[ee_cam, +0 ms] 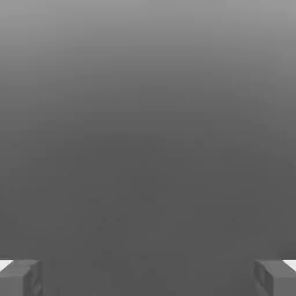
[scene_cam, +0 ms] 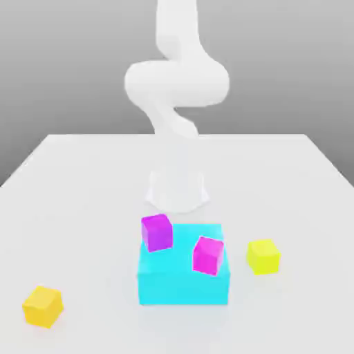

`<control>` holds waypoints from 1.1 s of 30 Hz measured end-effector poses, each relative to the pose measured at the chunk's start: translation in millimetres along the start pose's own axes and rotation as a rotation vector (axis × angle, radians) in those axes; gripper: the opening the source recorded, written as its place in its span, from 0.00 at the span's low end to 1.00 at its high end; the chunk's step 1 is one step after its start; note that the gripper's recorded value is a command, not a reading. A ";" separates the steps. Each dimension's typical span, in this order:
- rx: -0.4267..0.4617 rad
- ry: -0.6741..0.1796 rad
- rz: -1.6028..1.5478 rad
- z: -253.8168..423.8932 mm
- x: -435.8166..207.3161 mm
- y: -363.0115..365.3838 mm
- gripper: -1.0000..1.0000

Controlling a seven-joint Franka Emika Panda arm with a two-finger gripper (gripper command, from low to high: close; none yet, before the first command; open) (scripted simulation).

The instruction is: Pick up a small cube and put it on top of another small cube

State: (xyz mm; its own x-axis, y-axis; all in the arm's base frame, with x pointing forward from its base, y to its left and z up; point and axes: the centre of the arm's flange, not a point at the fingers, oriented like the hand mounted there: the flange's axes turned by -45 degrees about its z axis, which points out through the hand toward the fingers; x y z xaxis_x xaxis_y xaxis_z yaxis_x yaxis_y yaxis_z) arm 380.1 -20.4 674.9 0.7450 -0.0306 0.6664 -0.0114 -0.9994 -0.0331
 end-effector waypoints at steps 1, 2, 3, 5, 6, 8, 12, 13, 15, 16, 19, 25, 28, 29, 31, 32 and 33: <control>0.005 -0.030 0.008 21.0 -0.7 9.2 0.50; 0.010 -0.058 0.016 41.0 -2.4 18.2 0.50; 0.014 -0.086 0.024 60.5 -4.9 26.9 0.50; 0.019 -0.139 0.041 98.2 -12.6 44.5 0.50; 0.021 -0.166 0.050 116.6 -17.8 53.3 0.50; 0.022 -0.218 0.067 152.3 -30.5 70.9 0.50; 0.015 -0.321 0.104 218.7 -65.3 106.5 0.50; 0.012 -0.346 0.114 234.0 -75.9 115.4 0.50; 0.002 -0.397 0.132 262.8 -98.9 133.1 0.50; -0.004 -0.423 0.141 276.3 -111.4 141.9 0.50; -0.031 -0.498 0.178 311.0 -153.8 174.1 0.50; -0.090 -0.653 0.213 364.0 -246.2 220.2 0.50; -0.119 -0.710 0.223 383.8 -288.7 238.5 0.50; -0.122 -0.715 0.223 392.7 -298.4 240.7 0.50; -0.124 -0.720 0.224 411.6 -317.2 242.7 0.50; -0.124 -0.721 0.225 420.7 -326.6 243.0 0.00; -0.124 -0.721 0.225 420.7 -326.6 243.0 0.00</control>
State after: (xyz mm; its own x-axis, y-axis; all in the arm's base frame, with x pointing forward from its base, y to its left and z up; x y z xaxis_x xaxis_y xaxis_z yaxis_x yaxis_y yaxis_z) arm 414.6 -246.1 135.8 0.9663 -0.2574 0.0014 -0.2575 -0.9663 0.0015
